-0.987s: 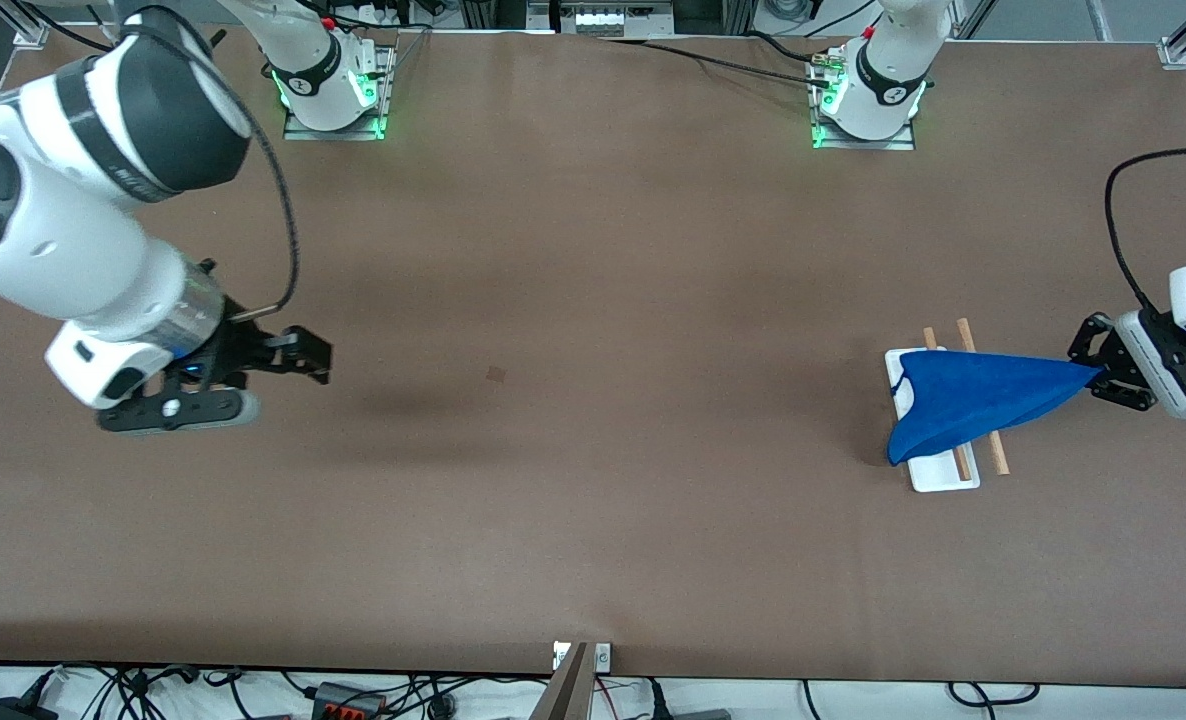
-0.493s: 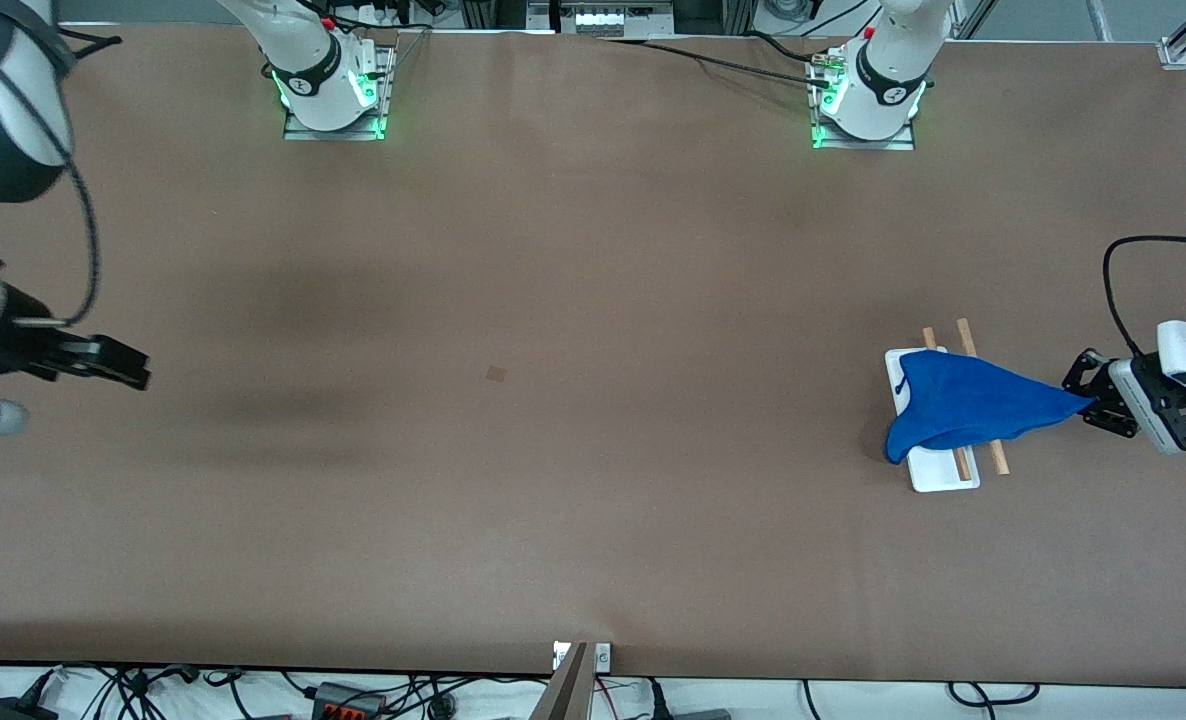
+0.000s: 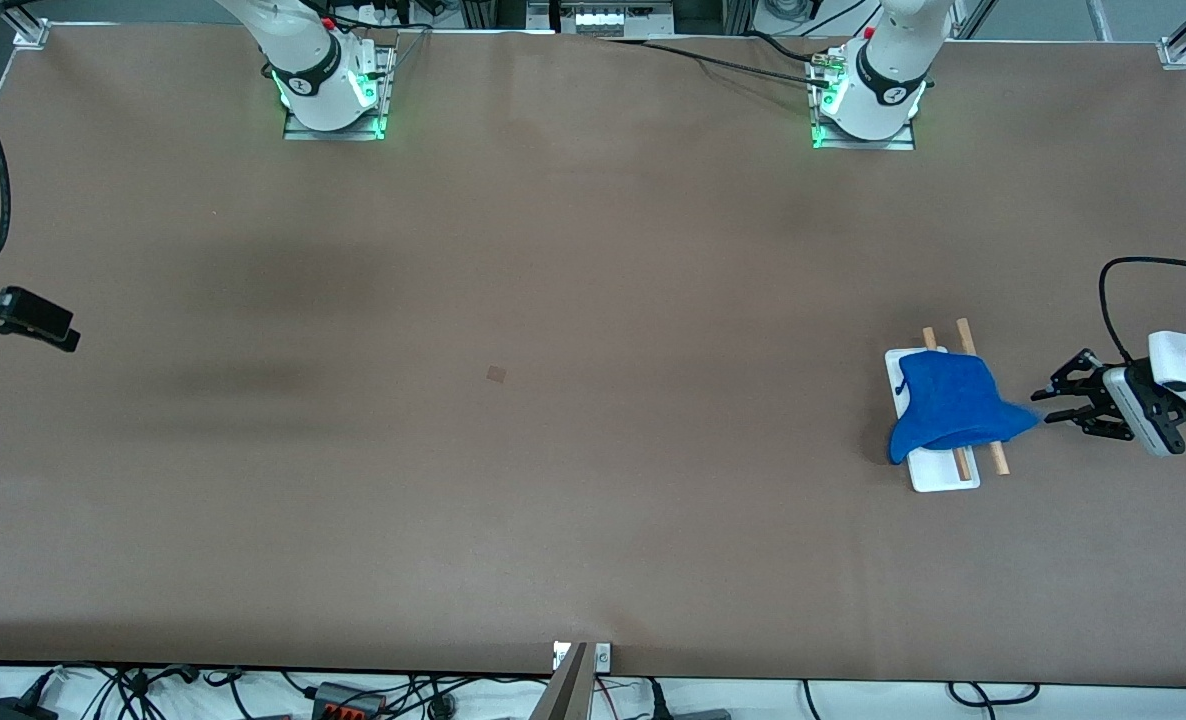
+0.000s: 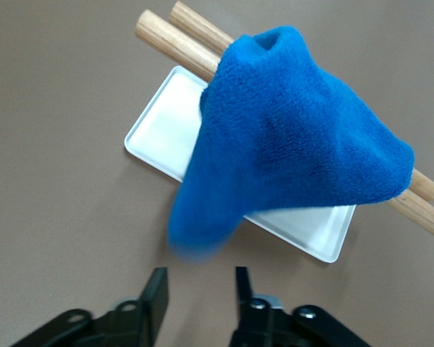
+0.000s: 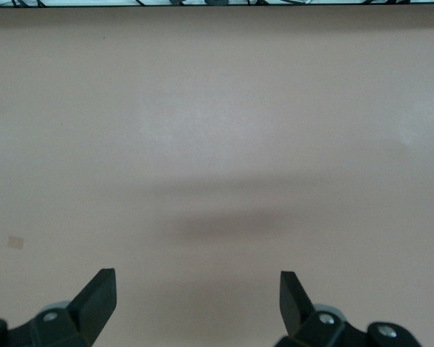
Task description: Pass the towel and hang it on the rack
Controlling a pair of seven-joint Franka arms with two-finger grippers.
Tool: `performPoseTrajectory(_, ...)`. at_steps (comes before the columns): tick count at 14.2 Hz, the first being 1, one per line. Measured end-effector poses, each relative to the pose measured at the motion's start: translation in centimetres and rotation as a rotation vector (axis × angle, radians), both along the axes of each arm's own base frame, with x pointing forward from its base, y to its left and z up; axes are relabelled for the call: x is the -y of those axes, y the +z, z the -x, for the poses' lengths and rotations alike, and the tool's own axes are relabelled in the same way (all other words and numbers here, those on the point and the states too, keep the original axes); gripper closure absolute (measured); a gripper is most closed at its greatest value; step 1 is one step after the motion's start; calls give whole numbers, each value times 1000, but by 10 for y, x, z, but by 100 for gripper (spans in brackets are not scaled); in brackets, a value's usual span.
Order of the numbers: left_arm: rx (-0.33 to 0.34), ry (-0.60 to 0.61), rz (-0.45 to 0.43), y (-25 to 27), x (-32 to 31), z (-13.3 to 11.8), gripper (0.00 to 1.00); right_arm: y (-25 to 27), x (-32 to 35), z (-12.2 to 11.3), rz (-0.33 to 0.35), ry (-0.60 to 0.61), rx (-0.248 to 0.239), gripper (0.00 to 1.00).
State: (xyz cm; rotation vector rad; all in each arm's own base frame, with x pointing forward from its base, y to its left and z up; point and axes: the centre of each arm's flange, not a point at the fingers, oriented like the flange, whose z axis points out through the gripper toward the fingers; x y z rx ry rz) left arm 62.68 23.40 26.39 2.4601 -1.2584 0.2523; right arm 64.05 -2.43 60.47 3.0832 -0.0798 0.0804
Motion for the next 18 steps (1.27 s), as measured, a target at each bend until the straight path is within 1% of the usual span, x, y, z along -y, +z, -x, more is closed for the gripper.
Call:
performPoseTrajectory(2,13,-8,1,16,-2,-7,31,5,0,7,0,0,-1,0)
performPoseTrajectory(5,-18,-39,36,63,-6,-18,3,6,3,14,1,-6,-17,0)
performPoseTrajectory(6,-47,-34,50,80,-6,-18,0,4,3,15,0,-7,-23,0)
performPoseTrajectory(7,-97,-12,66,97,-4,-17,0,2,3,19,0,-6,-28,0)
performPoseTrajectory(9,-238,80,81,134,8,-15,0,-6,2,29,0,-3,-22,0)
performPoseTrajectory(10,-299,129,55,156,18,-16,0,-11,2,36,0,-2,-20,0)
performPoseTrajectory(11,-337,167,12,179,30,-18,0,-15,2,42,-1,-1,-21,0)
performPoseTrajectory(13,-389,229,-50,214,53,-21,0,-19,2,52,-1,0,-26,0)
performPoseTrajectory(14,-403,255,-66,222,61,-21,0,-20,2,55,-2,0,-26,0)
performPoseTrajectory(16,-423,279,-121,227,75,-24,0,-22,2,57,-1,1,-19,0)
performPoseTrajectory(18,-442,271,-155,225,89,-25,0,-24,1,57,-1,4,-19,0)
